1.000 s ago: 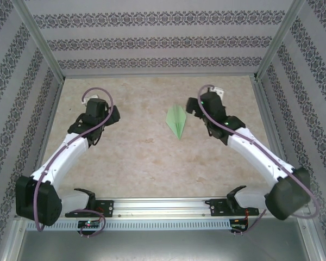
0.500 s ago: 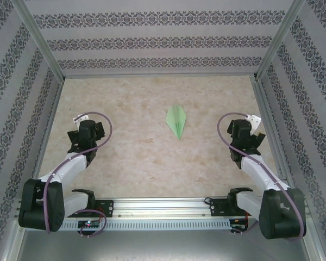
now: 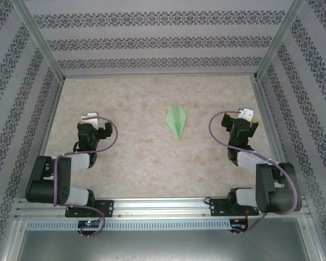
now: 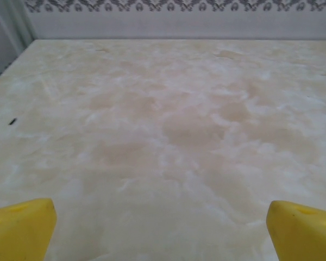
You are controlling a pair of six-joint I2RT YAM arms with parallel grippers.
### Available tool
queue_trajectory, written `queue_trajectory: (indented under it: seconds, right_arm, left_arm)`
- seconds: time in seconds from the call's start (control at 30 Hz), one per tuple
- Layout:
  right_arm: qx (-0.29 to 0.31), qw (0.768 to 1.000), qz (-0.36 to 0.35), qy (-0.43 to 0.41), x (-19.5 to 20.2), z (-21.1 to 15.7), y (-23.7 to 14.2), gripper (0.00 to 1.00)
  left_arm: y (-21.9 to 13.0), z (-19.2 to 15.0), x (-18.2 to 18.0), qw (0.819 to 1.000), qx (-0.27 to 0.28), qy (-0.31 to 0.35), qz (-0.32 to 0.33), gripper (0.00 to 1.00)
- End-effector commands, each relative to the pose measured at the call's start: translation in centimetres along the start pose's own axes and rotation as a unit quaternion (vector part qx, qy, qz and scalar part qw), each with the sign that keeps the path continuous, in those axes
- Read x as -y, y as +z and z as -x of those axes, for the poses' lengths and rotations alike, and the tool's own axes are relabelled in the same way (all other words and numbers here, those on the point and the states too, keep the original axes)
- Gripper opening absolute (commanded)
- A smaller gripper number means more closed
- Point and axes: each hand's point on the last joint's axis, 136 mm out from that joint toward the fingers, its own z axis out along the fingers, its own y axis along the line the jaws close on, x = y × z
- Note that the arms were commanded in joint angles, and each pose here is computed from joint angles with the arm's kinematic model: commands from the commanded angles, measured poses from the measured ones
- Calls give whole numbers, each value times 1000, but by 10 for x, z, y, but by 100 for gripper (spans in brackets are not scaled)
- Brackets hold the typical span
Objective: Fold a paper plane with a square sheet of paper (pick it up from the middle)
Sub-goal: Reset both arms
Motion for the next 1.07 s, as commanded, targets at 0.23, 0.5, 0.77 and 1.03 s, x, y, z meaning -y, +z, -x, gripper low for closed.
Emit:
queue_trajectory:
  seconds: [0.23, 0.5, 0.77, 1.03]
  right_arm:
    - [24, 996, 80, -7, -28, -2, 18, 98]
    - [19, 996, 89, -12, -33, -5, 20, 98]
    - [19, 996, 89, -13, -33, -5, 20, 98]
    - [23, 994, 101, -18, -36, -6, 16, 98]
  left_arm:
    - [16, 10, 17, 998, 41, 19, -54, 100]
    - [22, 8, 16, 999, 25, 34, -22, 100]
    - [24, 7, 24, 998, 17, 46, -41, 100]
    - [24, 7, 24, 998, 17, 46, -41, 100]
